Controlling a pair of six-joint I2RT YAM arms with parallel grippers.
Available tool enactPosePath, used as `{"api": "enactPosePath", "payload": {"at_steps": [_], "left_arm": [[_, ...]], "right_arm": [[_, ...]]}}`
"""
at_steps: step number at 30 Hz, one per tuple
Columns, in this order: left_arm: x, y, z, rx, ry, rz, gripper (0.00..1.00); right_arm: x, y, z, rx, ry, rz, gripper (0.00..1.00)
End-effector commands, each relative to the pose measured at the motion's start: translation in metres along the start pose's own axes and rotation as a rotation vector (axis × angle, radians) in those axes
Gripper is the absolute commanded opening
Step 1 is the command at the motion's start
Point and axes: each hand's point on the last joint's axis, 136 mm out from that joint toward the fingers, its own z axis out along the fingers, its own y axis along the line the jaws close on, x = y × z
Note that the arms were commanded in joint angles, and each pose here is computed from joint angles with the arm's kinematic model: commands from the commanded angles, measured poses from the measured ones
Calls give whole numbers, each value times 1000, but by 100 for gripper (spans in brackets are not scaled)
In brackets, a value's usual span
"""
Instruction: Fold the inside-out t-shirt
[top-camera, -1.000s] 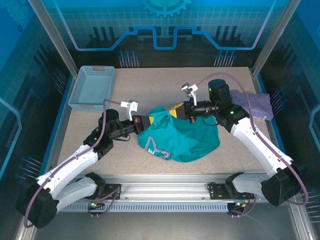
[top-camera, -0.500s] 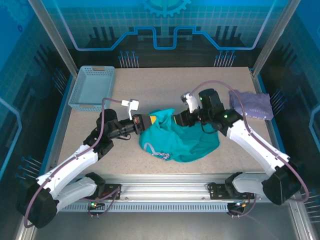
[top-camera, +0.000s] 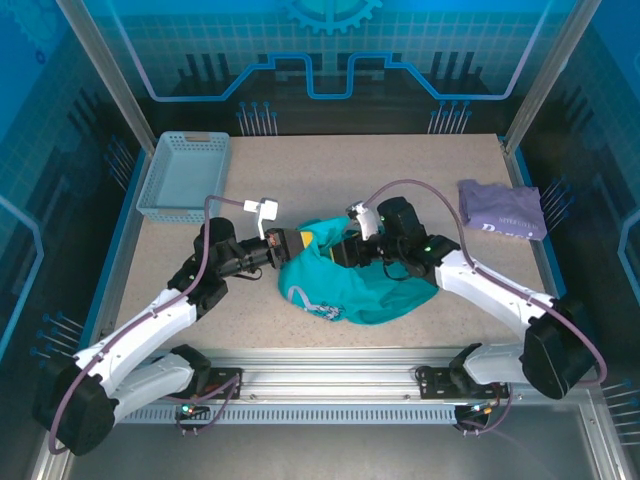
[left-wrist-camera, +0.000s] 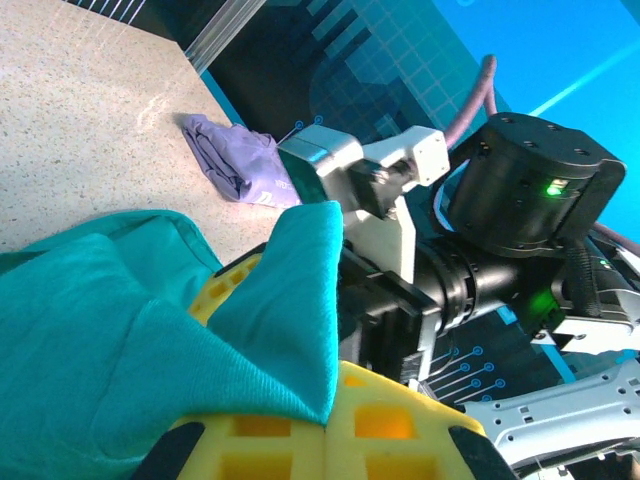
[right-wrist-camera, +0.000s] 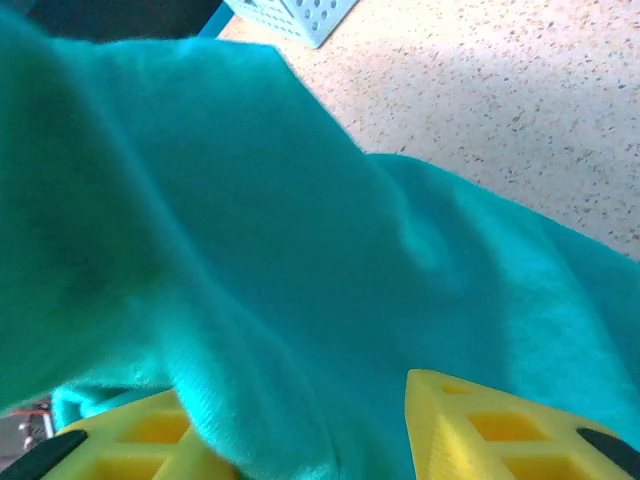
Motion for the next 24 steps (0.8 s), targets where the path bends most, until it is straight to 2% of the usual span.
{"api": "enactPosePath", "payload": {"at_steps": [1,3,5,8,11,15,24], "left_arm": [[-4,5,-5,-22,-43,7,0],[-9,12,-8,-59,-84,-9,0],[-14,26,-13,-124,-122,-35,0],[-14,47,-16,-208,-123,-69,0],[-11,52,-15,-216,-107,-77,0],[-7,56,-14,-237,-72,-66,5],[-1,62,-27,-332,-35,67,35]], "right_arm": [[-23,16,-7,-44,-80,-37,11],[-27,33,-22,-146,-108,-84,2],[-25,51,-39,-302,-134,-108,0],[-25,70,-57,-420,-154,-165,0],[-27,78,-63,-463,-167,-200,0],[-30,83,-63,-505,-158,-217,0],[-41,60,-49,-449,-133,-101,0]]}}
